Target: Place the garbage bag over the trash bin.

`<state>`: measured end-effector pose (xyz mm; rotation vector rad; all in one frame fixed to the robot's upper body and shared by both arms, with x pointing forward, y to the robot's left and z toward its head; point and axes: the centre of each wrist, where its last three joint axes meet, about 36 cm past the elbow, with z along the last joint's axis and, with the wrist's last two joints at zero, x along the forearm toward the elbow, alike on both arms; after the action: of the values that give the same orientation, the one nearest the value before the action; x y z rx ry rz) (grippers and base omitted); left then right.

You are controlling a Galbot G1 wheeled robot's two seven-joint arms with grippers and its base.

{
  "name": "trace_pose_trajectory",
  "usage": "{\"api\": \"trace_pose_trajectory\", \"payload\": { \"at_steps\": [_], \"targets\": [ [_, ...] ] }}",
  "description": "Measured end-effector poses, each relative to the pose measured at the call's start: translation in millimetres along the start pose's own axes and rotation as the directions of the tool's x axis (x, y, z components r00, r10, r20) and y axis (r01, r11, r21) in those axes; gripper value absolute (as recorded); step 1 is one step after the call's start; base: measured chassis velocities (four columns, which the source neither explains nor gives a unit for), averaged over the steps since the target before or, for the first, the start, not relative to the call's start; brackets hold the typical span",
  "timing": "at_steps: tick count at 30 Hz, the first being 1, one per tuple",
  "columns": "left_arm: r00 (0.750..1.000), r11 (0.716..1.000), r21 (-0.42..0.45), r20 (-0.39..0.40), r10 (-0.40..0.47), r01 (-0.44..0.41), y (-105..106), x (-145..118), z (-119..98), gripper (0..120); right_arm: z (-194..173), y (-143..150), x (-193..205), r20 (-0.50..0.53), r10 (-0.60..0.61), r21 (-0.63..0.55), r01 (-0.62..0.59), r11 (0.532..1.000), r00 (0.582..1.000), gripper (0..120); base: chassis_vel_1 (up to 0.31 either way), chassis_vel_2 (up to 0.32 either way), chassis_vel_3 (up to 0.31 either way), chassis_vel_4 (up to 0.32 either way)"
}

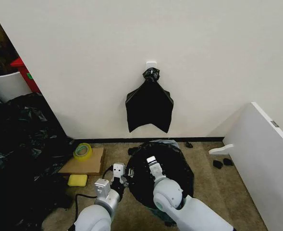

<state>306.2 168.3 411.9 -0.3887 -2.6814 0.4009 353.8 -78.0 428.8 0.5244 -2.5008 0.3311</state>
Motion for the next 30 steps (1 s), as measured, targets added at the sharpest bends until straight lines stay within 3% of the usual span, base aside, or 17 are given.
{"api": "trace_pose_trajectory", "payload": {
  "at_steps": [3, 9, 13, 16, 23, 30],
  "targets": [
    [0.999, 0.998, 0.041, -0.009, -0.052, 0.053, 10.4, -7.9, -8.1, 0, -11.3, -10.6, 31.9, 0.049, -0.093, -0.024, 0.094, 0.995, 0.994, 28, 0.0, 0.0, 0.0, 0.0],
    [0.994, 0.99, 0.089, -0.03, -0.107, 0.109, 20.1, -14.1, -14.8, 0, -28.4, -37.1, 71.8, 0.122, -0.192, -0.075, 0.202, 0.976, 0.974, 46, 0.0, 0.0, 0.0, 0.0],
    [0.989, 0.98, 0.142, -0.071, -0.133, 0.142, 22.2, -13.6, -15.4, 0, -39.3, -57.8, 107.7, 0.2, -0.275, -0.107, 0.3, 0.948, 0.94, 59, 0.0, 0.0, 0.0, 0.0],
    [0.984, 0.968, 0.197, -0.11, -0.139, 0.158, 21.6, -10.9, -16.4, 0, -33.7, -66.0, 138.8, 0.255, -0.332, -0.127, 0.371, 0.92, 0.908, 77, 0.0, 0.0, 0.0, 0.0],
    [0.974, 0.943, 0.259, -0.147, -0.174, 0.208, 25.6, -12.2, -22.9, 0, -7.5, -78.8, 162.0, 0.321, -0.264, -0.218, 0.342, 0.914, 0.909, 98, 0.0, 0.0, 0.0, 0.0],
    [0.957, 0.913, 0.302, -0.173, -0.232, 0.276, 39.6, -11.2, -32.3, 0, 15.2, -102.7, 167.3, 0.352, -0.133, -0.309, 0.25, 0.918, 0.926, 100, 0.0, 0.0, 0.0, 0.0]
  ]
}}
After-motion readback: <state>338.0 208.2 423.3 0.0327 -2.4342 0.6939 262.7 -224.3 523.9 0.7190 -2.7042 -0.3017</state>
